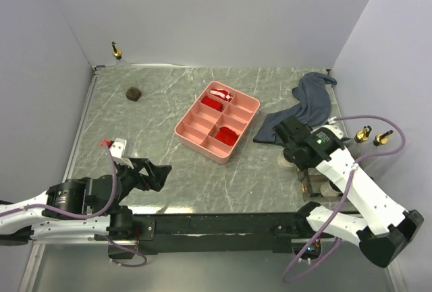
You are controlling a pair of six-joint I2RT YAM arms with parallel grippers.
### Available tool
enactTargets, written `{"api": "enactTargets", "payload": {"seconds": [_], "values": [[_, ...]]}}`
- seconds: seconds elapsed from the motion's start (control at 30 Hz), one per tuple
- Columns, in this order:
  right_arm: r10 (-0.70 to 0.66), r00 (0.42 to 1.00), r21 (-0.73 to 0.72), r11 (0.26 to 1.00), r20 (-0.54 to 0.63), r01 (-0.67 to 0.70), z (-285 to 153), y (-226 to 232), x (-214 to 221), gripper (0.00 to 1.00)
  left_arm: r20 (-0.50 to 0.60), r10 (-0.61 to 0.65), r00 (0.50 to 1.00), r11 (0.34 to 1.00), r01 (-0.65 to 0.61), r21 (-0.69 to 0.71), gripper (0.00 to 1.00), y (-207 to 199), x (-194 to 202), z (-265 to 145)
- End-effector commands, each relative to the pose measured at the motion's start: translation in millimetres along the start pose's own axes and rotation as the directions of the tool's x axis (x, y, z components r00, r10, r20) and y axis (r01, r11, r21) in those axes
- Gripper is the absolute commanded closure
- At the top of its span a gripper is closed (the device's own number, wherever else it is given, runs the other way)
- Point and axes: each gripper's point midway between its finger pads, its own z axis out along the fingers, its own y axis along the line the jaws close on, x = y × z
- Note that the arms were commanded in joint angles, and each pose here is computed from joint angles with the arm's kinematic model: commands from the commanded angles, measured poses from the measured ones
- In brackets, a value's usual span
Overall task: Organize the condiment bottles
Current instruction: Pick up the bottle from the center of the board, then place the bottle in the storage box.
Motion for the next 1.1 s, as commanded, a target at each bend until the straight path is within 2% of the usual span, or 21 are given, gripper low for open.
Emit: {"api": "enactTargets", "payload": {"seconds": [0.0,0.2,0.5,0.87,1.07], "values": [[-0.021,0.996,0.124,0.992,0.088,0.01,7,-46,-24,1.0,0.0,-0.002,1.0,1.0,0.002,-0.012,0.03,-3,-3,1],[-0.019,0.995,0.216,0.976,0.102,-0.003,16,-74,-35,1.0,0.001,-0.009,1.0,1.0,0.009,-0.016,0.03,-2,-4,0],[0.035,0.983,0.192,0.979,0.178,-0.07,6,-89,-60,1.0,0.014,-0.034,0.999,0.999,0.034,0.022,0.03,-3,-8,-4],[0.017,0.99,0.324,0.944,0.141,-0.063,25,-120,-44,1.0,0.023,-0.054,0.998,0.998,0.053,0.031,0.03,-2,-11,-7],[0.047,0.987,0.319,0.943,0.154,-0.094,24,-127,-44,1.0,0.034,-0.073,0.997,0.997,0.072,0.036,0.03,0,-13,-8]]}}
